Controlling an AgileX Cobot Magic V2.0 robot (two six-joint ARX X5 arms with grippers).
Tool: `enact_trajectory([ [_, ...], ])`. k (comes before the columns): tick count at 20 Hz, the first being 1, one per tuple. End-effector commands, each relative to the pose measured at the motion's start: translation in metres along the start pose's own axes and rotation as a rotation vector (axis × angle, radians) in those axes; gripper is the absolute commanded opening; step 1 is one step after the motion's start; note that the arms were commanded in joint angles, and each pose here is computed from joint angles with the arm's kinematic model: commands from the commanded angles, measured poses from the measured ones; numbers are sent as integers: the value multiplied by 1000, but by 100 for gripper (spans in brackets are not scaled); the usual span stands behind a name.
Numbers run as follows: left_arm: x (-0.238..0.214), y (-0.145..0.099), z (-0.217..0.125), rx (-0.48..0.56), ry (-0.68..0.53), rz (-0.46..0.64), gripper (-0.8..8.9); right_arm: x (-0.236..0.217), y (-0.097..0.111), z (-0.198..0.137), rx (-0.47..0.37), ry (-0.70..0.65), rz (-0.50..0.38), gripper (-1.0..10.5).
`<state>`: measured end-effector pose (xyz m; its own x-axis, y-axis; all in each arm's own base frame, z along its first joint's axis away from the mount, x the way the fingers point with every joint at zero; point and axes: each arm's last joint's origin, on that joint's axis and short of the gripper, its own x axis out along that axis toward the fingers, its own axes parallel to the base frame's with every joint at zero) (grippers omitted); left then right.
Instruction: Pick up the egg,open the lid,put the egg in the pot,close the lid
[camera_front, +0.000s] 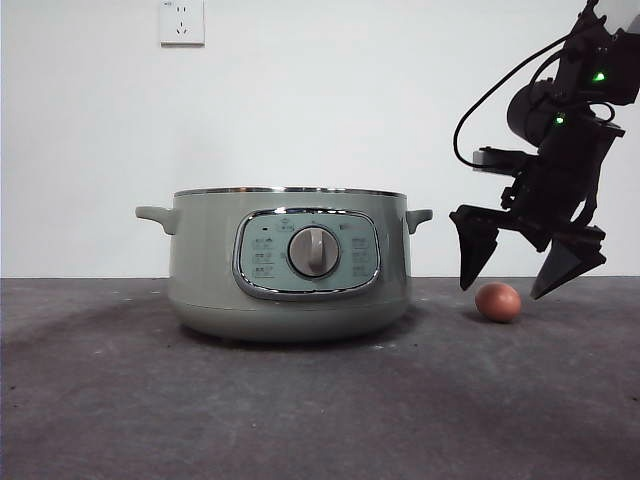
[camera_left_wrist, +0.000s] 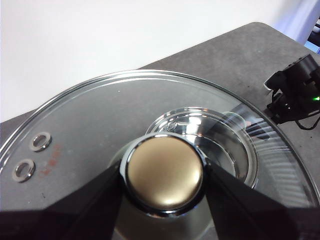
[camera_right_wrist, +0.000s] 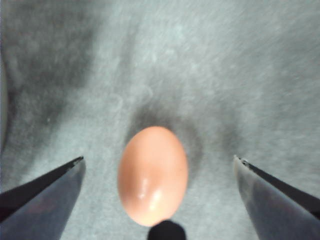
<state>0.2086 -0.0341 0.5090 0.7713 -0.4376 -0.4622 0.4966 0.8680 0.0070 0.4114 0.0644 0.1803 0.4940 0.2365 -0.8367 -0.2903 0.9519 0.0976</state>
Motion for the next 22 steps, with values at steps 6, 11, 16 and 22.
enact_trajectory([
  [6,-7,-3,6,37,-63,-3,-7,15,3,-5,-9,36,-1,213],
  [11,-7,-3,6,37,-63,-3,-7,15,4,-6,-6,49,8,-15],
  [16,-7,-3,6,37,-63,-3,-7,-5,6,0,38,12,6,-16],
  [22,-7,-3,6,37,-63,-3,-7,-98,25,27,-6,-220,-33,-16],
])
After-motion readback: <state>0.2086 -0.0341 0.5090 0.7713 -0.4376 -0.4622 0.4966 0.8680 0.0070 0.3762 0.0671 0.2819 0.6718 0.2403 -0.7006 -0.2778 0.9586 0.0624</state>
